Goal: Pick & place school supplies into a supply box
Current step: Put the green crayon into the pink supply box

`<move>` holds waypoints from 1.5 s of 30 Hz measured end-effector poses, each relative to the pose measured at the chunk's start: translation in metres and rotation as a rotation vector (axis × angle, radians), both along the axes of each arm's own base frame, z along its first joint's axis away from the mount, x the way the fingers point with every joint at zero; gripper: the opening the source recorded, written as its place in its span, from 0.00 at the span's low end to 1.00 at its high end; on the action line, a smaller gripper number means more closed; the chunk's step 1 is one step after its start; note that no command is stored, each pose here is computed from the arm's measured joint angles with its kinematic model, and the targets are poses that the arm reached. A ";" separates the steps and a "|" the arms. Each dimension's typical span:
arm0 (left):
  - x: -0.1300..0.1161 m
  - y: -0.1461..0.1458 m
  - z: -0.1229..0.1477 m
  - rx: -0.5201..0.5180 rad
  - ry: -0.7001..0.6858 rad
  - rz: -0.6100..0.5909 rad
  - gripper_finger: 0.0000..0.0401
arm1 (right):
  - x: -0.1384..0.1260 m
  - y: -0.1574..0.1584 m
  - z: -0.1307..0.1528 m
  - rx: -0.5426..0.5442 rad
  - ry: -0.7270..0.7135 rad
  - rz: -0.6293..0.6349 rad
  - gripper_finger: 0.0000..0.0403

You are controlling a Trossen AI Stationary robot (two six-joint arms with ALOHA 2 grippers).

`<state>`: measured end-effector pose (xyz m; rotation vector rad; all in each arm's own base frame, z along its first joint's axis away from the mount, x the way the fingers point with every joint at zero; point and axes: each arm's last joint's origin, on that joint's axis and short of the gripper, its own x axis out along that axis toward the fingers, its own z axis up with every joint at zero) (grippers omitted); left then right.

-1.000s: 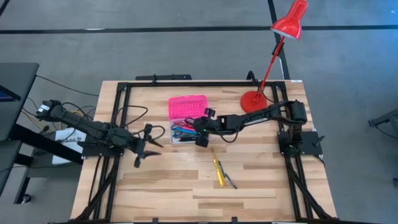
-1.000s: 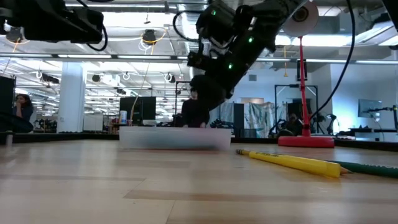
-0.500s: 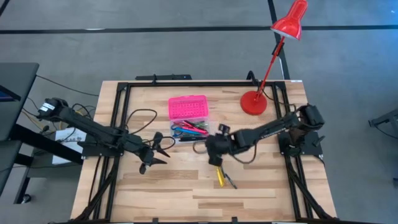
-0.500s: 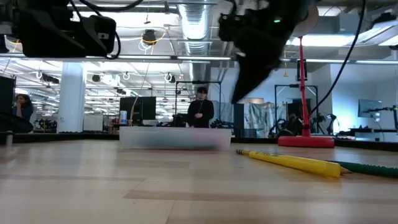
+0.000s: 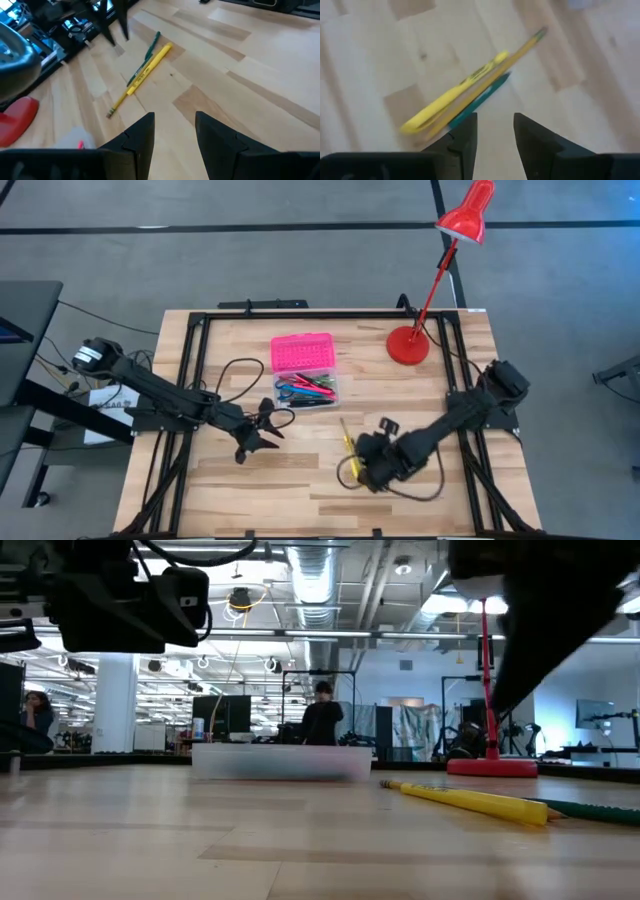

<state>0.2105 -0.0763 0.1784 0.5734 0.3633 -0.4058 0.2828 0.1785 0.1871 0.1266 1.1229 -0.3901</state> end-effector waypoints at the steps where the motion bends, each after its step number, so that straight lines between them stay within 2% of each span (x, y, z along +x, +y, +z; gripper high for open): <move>1: 0.001 0.000 0.000 0.008 -0.003 0.000 0.34 | -0.003 0.005 0.000 0.010 -0.006 -0.009 0.29; 5: 0.002 0.001 0.001 0.056 -0.018 0.020 0.34 | -0.012 0.018 -0.001 0.048 -0.026 -0.054 0.29; 10: 0.003 0.005 0.001 0.101 -0.032 0.041 0.34 | -0.012 0.027 -0.019 0.081 0.009 -0.103 0.29; 19: 0.008 0.016 0.004 0.129 -0.076 0.075 0.34 | -0.003 0.034 -0.047 0.166 0.101 -0.123 0.29; 31: 0.011 0.027 0.005 0.140 -0.085 0.116 0.34 | -0.004 0.034 -0.056 0.238 0.178 -0.238 0.28; 35: 0.011 0.028 0.006 0.143 -0.090 0.120 0.34 | -0.001 0.028 -0.056 0.236 0.190 -0.257 0.24; 42: 0.011 0.028 0.006 0.142 -0.089 0.120 0.34 | 0.002 0.021 -0.057 0.227 0.231 -0.215 0.05; 45: 0.011 0.027 0.006 0.121 -0.084 0.130 0.34 | 0.004 0.018 -0.057 0.212 0.245 -0.176 0.02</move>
